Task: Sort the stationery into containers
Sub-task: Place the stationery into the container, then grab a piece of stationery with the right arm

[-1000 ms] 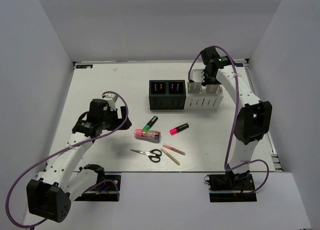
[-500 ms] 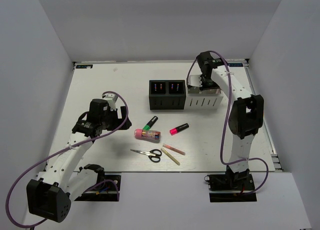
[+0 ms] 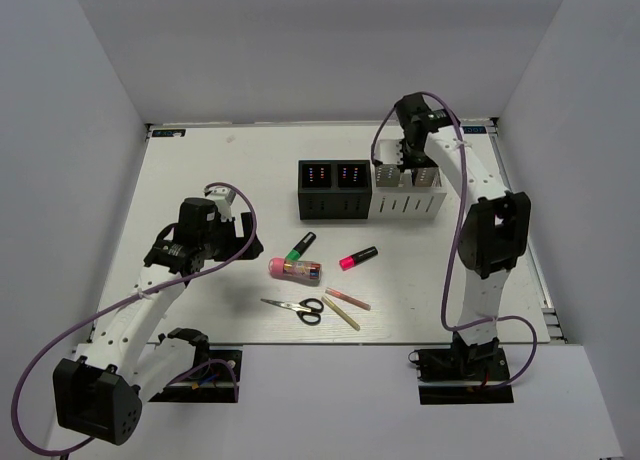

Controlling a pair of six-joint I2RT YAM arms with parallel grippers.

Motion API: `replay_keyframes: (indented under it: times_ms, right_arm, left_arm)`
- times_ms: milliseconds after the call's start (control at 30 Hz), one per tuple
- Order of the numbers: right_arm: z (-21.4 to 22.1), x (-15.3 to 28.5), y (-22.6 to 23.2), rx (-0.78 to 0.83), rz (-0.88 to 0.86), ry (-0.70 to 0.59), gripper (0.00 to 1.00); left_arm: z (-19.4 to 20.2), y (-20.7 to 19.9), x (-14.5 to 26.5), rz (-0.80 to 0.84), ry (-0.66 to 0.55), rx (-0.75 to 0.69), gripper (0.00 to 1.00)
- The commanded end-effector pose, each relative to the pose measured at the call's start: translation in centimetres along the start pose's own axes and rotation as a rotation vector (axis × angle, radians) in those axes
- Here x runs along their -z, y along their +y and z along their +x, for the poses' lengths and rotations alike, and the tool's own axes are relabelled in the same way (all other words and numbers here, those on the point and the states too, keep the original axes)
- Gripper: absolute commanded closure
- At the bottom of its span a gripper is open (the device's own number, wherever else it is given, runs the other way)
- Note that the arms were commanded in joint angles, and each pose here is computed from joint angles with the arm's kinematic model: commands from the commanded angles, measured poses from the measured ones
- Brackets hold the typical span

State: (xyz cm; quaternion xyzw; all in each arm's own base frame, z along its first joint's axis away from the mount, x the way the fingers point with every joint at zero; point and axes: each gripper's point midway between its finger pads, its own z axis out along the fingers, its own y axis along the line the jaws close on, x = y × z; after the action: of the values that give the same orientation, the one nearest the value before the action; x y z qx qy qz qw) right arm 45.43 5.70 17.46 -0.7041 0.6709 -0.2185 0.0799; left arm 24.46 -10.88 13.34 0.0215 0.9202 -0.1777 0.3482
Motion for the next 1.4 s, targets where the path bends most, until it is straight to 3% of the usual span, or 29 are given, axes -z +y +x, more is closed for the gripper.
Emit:
replay_keyframes:
  times_ms: [0, 33, 67, 133, 167, 200, 233, 267, 300, 333, 400, 433, 467, 500, 533, 600, 867, 1367]
  right_arm:
    - [0.9, 5.9, -1.5, 0.077, 0.083, -0.062, 0.86]
    - [0.8, 6.4, -1.5, -0.011, 0.103, -0.080, 1.00]
    - [0.6, 6.8, -1.3, -0.050, 0.117, -0.103, 1.00]
    - [-1.5, 8.9, 0.4, -0.193, 0.118, -0.298, 1.00]
    - [-3.7, 9.4, 1.6, -0.215, 0.070, -0.440, 1.00]
    - [-5.4, 11.7, 2.8, -0.233, 0.056, -0.586, 1.00]
    - [-6.7, 9.4, 6.7, -0.271, -0.075, -0.619, 1.00]
    - [-8.6, 12.9, 8.3, -0.261, -0.085, -0.798, 0.52]
    - [-9.6, 13.3, 9.8, -0.253, -0.126, -0.869, 0.19]
    - [-12.6, 14.0, 14.9, -0.203, -0.264, -1.082, 0.09]
    - [-14.1, 13.5, 19.2, -0.102, -0.349, -1.220, 0.09]
    - [-15.5, 15.0, 19.6, -0.068, -0.352, -1.356, 0.09]
    - [-15.9, 14.0, 21.2, -0.083, -0.410, -1.364, 0.09]
    - [-16.3, 13.9, 21.5, -0.073, -0.427, -1.382, 0.16]
    - [-16.9, 13.3, 21.4, -0.062, -0.435, -1.386, 0.21]
    - [-17.5, 11.6, 21.2, -0.033, -0.422, -1.353, 0.32]
    - [-19.7, 4.8, 19.6, 0.078, -0.232, -1.073, 0.32]
    - [-23.1, 0.3, 22.1, 0.211, -0.307, -0.877, 0.32]
  left_arm:
    - [-1.3, -0.5, 0.8, 0.015, -0.041, -0.012, 0.00]
    - [-1.3, -0.6, 0.8, 0.019, -0.039, -0.014, 0.00]
    - [-1.3, -0.6, 0.8, 0.021, -0.040, -0.014, 0.04]
    - [-1.4, -0.9, 0.6, 0.041, -0.039, -0.018, 0.18]
    - [-1.2, -1.3, 0.6, 0.061, -0.030, -0.019, 0.47]
    - [-1.1, -1.4, 0.5, 0.069, -0.025, -0.019, 0.67]
    - [-1.0, -1.4, 0.3, 0.073, -0.011, -0.019, 0.84]
    - [-0.7, -1.8, 0.1, 0.097, 0.010, -0.017, 0.99]
    - [-0.8, -2.1, 0.1, 0.109, 0.013, -0.017, 1.00]
    - [-0.5, -2.2, -0.2, 0.118, 0.037, -0.021, 1.00]
    - [0.1, -3.2, -0.4, 0.178, 0.077, -0.018, 1.00]
    - [0.3, -3.3, -0.8, 0.190, 0.103, -0.022, 0.91]
    - [0.6, -3.2, -0.8, 0.183, 0.122, -0.018, 0.72]
    - [0.6, -3.2, -1.0, 0.180, 0.132, -0.018, 0.48]
    - [1.0, -2.9, -1.2, 0.162, 0.161, -0.009, 0.16]
    - [1.1, -2.4, -1.4, 0.133, 0.188, -0.003, 0.08]
    - [1.3, -1.7, -1.7, 0.089, 0.200, 0.001, 0.05]
    - [0.9, -1.5, -1.1, 0.077, 0.170, -0.017, 0.03]
